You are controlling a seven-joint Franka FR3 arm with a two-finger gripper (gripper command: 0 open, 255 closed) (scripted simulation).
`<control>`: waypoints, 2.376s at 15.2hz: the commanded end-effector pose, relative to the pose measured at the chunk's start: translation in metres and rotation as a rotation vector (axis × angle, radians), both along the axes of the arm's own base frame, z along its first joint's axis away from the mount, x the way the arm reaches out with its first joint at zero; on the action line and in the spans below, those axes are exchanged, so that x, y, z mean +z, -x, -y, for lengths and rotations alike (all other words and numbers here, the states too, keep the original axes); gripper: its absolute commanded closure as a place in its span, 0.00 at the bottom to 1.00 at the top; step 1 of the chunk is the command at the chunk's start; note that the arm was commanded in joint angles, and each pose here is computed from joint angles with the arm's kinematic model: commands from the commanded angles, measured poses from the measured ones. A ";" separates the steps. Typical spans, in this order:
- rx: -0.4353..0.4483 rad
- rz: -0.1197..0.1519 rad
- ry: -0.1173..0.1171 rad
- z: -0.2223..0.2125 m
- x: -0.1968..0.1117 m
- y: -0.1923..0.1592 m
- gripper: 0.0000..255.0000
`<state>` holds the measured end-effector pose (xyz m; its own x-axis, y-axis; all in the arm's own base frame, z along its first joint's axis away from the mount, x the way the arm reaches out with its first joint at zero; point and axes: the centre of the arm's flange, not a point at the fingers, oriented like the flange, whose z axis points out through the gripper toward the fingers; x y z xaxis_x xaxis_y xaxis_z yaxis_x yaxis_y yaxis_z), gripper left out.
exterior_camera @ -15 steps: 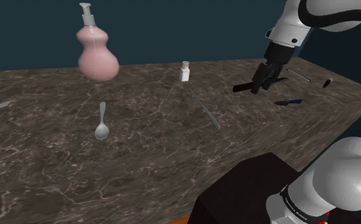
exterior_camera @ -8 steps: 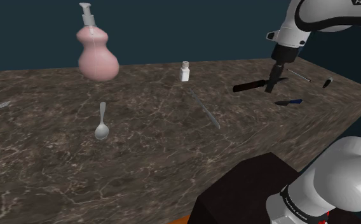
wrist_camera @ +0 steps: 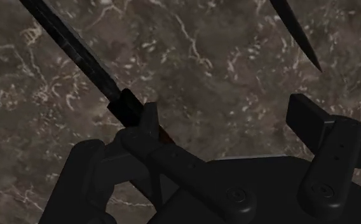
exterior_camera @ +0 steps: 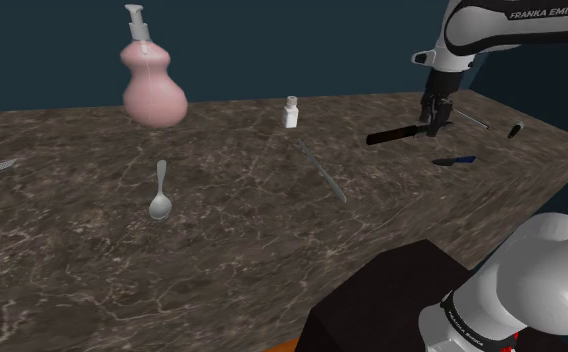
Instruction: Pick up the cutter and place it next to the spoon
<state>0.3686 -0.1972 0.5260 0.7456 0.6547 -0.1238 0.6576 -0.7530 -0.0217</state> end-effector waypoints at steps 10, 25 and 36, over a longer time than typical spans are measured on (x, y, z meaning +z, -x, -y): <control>0.281 -0.024 0.058 0.051 -0.034 -0.047 0.00; 0.281 -0.024 0.058 0.053 -0.048 -0.046 1.00; 0.281 -0.024 0.058 0.053 -0.021 -0.046 1.00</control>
<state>0.4147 -0.2500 0.4994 0.5324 0.8265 -0.1829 0.8405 -0.5418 -0.0019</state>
